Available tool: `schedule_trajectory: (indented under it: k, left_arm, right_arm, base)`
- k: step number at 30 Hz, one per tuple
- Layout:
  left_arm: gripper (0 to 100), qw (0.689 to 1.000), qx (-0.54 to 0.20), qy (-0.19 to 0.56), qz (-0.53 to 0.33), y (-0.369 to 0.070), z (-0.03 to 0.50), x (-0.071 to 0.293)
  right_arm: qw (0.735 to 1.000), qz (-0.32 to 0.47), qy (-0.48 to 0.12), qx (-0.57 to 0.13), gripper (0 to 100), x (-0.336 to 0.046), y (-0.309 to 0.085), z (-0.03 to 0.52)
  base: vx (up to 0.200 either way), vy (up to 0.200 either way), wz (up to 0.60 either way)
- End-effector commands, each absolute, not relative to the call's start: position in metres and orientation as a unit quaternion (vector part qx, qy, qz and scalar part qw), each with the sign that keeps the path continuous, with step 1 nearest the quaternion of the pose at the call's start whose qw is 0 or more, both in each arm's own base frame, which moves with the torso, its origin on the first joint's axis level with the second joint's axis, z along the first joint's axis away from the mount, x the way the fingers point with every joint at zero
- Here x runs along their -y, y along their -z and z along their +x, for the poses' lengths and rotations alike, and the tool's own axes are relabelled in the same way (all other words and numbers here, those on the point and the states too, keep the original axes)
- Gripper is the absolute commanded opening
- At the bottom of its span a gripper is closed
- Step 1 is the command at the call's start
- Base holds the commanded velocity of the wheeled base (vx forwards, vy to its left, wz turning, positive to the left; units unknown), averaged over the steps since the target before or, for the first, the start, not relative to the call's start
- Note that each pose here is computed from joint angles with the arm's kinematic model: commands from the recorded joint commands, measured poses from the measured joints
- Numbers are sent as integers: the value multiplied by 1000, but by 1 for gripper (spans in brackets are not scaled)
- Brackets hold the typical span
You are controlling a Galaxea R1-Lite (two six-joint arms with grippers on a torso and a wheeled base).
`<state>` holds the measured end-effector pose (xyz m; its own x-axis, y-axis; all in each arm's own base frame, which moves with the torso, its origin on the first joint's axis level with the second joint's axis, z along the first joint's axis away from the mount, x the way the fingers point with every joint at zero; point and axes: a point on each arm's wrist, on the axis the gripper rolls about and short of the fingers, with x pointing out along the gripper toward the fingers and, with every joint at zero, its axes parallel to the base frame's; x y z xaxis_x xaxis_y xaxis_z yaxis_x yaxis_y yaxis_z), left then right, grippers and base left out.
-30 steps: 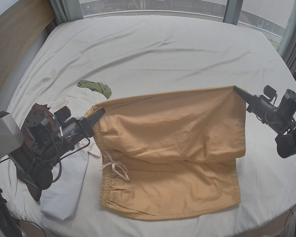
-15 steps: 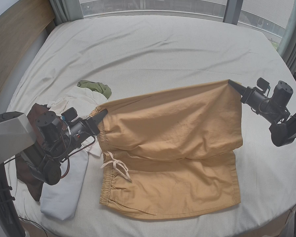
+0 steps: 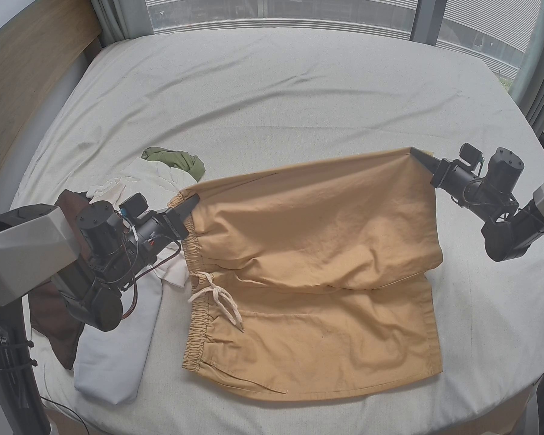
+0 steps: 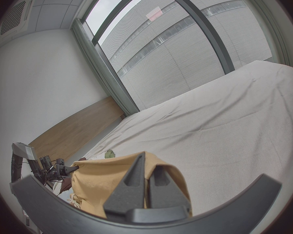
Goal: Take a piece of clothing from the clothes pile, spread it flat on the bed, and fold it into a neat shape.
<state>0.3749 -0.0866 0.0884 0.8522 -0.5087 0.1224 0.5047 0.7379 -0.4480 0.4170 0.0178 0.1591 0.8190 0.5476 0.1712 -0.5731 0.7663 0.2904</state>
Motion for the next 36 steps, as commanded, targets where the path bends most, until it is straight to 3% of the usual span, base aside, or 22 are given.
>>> schedule_trajectory:
  k: [1,20,21,22,31,36]
  left_arm:
    - [0,932,-10,270,-240,-80,379,88]
    - [0,934,-8,263,-240,-68,393,90]
    - [100,934,-8,263,-240,-68,393,90]
    - [100,935,-6,263,-240,-69,393,89]
    - [100,939,-10,244,-243,-61,397,85]
    - [100,940,-24,231,-249,-62,385,82]
  right_arm:
    - [938,169,-300,31,0,-21,-151,426]
    - [938,169,-301,31,0,-23,-133,450]
    - [938,169,-301,32,0,-23,-133,451]
    - [938,169,-301,32,100,-23,-132,452]
    - [940,167,-296,29,100,-28,-121,459]
    - [945,159,-287,15,100,-22,-127,437]
  base:
    - [0,0,0]
    - [0,0,0]
    - [0,0,0]
    - [0,0,0]
    - [0,0,0]
    - [0,0,0]
